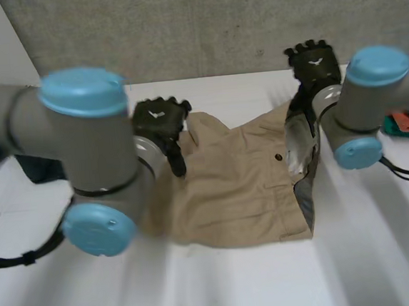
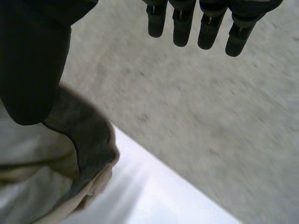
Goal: Fold the laundry.
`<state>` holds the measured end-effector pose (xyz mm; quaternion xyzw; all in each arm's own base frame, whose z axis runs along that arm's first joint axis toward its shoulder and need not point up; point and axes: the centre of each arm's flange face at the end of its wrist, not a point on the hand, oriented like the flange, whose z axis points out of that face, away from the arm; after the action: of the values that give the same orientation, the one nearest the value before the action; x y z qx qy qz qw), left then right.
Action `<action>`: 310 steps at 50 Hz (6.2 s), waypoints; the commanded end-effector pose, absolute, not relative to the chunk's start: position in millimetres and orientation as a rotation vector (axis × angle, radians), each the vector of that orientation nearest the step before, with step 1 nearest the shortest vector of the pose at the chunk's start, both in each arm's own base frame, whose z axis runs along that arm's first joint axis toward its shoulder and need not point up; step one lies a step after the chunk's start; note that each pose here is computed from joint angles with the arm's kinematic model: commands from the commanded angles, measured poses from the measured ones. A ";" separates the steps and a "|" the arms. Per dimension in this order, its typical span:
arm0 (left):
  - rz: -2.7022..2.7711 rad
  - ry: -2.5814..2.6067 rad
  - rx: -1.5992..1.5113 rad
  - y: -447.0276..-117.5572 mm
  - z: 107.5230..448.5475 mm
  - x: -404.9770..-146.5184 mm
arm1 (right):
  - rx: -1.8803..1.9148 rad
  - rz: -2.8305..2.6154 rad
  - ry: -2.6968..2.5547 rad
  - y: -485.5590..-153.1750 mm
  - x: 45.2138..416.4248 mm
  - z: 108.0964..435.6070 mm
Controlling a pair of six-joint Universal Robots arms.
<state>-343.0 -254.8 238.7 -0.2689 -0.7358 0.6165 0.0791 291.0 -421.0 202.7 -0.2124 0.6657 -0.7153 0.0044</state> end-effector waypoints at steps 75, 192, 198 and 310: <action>2.094 -2.036 -1.007 -237.0 390.0 -250.8 | -0.986 -1.935 2.214 -270.1 254.7 357.7; 1.600 -2.035 -1.633 -343.0 139.6 -330.7 | -1.584 -1.346 2.410 -226.9 224.6 166.8; 1.631 -2.022 -1.645 -344.5 135.2 -336.6 | -1.573 -1.368 2.408 -227.9 224.0 167.2; 1.226 -2.451 -1.430 -119.8 148.8 -279.4 | -0.622 -1.486 2.462 -238.7 233.8 202.5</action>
<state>-271.6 -126.3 152.0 -0.4510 -0.8021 0.3901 0.0324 236.3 -237.0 202.3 -0.2092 0.8327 -0.5011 0.1082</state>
